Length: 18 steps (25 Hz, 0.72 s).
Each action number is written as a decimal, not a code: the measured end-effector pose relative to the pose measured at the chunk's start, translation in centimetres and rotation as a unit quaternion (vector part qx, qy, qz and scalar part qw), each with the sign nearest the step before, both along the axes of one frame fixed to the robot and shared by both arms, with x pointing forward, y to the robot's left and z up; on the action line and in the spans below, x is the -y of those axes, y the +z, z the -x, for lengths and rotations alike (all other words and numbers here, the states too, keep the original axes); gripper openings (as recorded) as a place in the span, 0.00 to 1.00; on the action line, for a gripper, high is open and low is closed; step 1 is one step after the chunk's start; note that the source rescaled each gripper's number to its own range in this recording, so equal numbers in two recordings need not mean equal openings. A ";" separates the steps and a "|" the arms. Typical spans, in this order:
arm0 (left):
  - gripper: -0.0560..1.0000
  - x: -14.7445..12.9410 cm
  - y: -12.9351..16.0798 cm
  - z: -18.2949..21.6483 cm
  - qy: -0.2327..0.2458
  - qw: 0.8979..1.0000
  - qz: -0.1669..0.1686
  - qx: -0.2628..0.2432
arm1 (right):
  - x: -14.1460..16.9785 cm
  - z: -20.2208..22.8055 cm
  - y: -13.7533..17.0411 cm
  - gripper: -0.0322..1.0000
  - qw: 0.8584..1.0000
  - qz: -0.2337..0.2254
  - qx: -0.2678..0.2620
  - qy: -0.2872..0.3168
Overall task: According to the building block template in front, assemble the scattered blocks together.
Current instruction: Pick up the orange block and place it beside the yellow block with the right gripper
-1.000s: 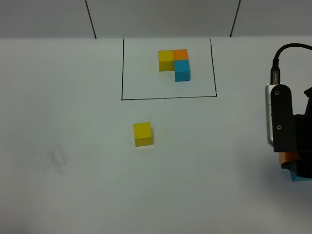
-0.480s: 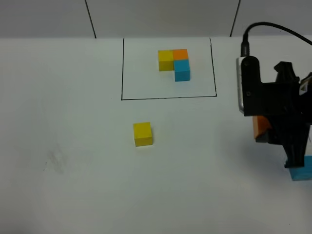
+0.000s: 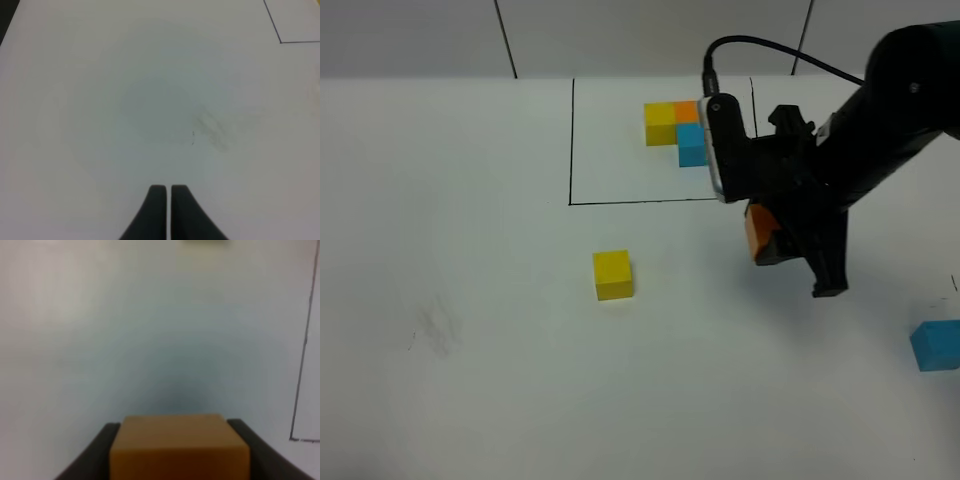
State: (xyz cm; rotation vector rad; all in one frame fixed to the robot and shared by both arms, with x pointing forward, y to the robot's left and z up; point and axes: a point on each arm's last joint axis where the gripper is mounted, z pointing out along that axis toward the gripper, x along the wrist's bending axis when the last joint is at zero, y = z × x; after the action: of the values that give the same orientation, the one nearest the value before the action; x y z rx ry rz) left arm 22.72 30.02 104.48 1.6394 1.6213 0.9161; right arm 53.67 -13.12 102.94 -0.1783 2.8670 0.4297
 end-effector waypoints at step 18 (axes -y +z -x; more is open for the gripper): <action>0.05 0.0 0.0 0.0 0.000 1.000 0.000 0.000 | -9.5 -2.5 -5.4 0.52 0.998 0.004 -0.036 0.049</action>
State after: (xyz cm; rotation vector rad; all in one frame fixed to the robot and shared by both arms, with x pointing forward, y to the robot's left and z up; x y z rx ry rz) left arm 22.72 30.02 104.48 1.6394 1.6213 0.9161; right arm 56.13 -3.65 97.54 -0.3106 2.9400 0.4524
